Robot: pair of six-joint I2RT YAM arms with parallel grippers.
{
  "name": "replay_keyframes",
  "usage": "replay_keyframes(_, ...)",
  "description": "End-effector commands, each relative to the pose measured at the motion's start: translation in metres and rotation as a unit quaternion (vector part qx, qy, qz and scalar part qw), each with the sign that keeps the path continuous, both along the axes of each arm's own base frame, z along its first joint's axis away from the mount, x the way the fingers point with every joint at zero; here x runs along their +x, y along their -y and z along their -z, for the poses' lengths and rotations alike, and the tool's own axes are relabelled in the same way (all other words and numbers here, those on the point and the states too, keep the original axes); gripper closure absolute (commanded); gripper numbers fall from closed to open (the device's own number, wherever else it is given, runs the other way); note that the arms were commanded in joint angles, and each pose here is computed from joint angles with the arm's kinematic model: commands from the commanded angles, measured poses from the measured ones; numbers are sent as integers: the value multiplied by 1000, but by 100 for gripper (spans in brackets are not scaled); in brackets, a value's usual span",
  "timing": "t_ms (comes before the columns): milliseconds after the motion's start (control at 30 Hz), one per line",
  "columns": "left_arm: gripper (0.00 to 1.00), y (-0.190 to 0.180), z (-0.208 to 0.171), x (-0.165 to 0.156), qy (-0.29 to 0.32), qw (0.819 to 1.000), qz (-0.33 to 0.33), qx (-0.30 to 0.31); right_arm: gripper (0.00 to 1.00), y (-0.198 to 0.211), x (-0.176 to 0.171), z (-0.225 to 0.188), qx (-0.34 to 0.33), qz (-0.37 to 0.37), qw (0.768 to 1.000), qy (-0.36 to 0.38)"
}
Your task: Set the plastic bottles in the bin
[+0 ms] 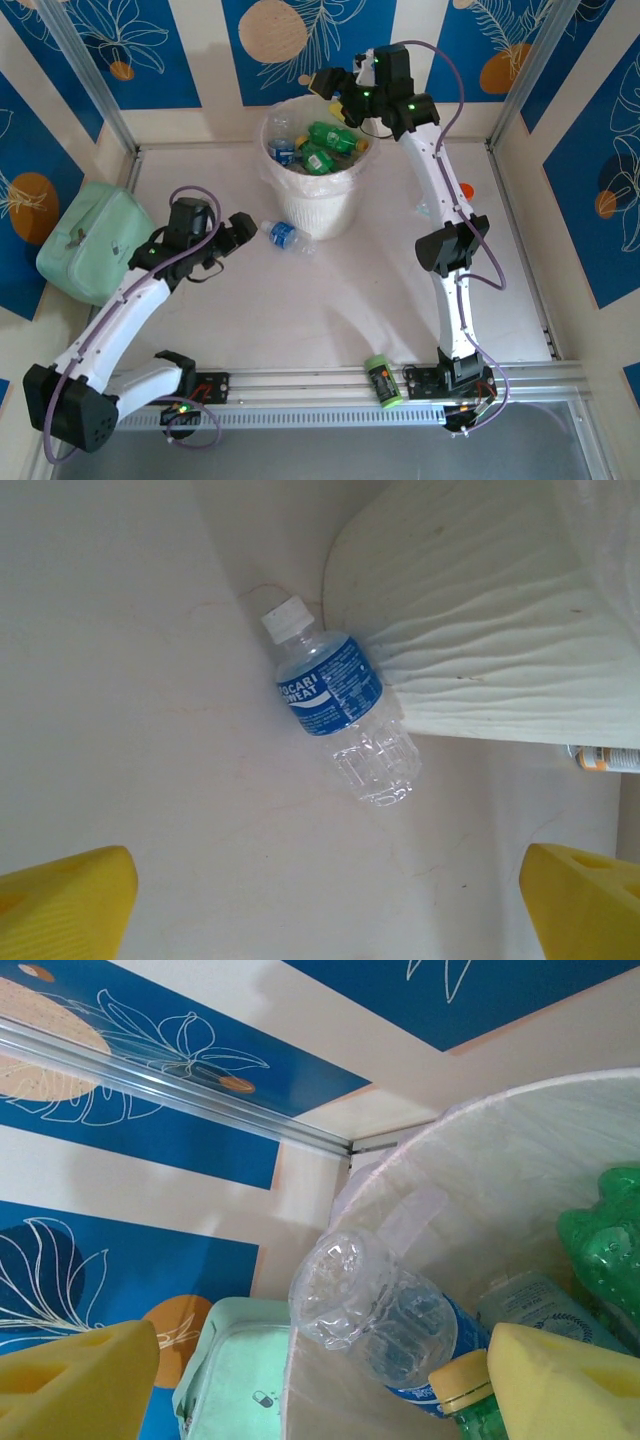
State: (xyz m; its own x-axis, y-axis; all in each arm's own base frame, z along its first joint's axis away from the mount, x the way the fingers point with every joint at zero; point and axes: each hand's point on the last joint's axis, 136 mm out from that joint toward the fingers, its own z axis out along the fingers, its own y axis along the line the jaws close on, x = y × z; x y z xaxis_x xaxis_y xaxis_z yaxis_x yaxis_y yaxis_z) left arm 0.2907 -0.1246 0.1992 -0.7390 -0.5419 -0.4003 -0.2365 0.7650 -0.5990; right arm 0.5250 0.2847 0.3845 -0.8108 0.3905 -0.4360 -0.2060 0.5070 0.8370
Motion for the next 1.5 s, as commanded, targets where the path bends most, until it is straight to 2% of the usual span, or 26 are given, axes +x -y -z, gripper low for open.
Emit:
replay_keyframes(0, 4, -12, 8, 8, -15, 998, -59, -18, 16, -2, -17, -17, -2, -19, 1000, 15)
replay_keyframes(233, 10, -2, 31, 38, -47, 980, -131, -139, 19, 9, -60, -44, -40, -3, 998, 43)
replay_keyframes(433, 18, 5, 43, 67, -54, 976, -150, -150, 23, 23, -121, -55, -52, 3, 997, 63)
replay_keyframes(633, 17, 14, 69, 94, -85, 970, -164, -157, 23, 45, -188, -43, -60, 10, 996, 60)
replay_keyframes(867, 31, 22, 97, 128, -103, 967, -179, -151, 23, 77, -251, -10, -71, 33, 996, 34)
replay_keyframes(1200, 30, 32, 131, 139, -146, 964, -172, -139, 24, 104, -284, 26, -88, 53, 995, -10)
replay_keyframes(1467, 37, 47, 143, 142, -163, 965, -154, -134, 24, 107, -287, 27, -91, 56, 994, -14)
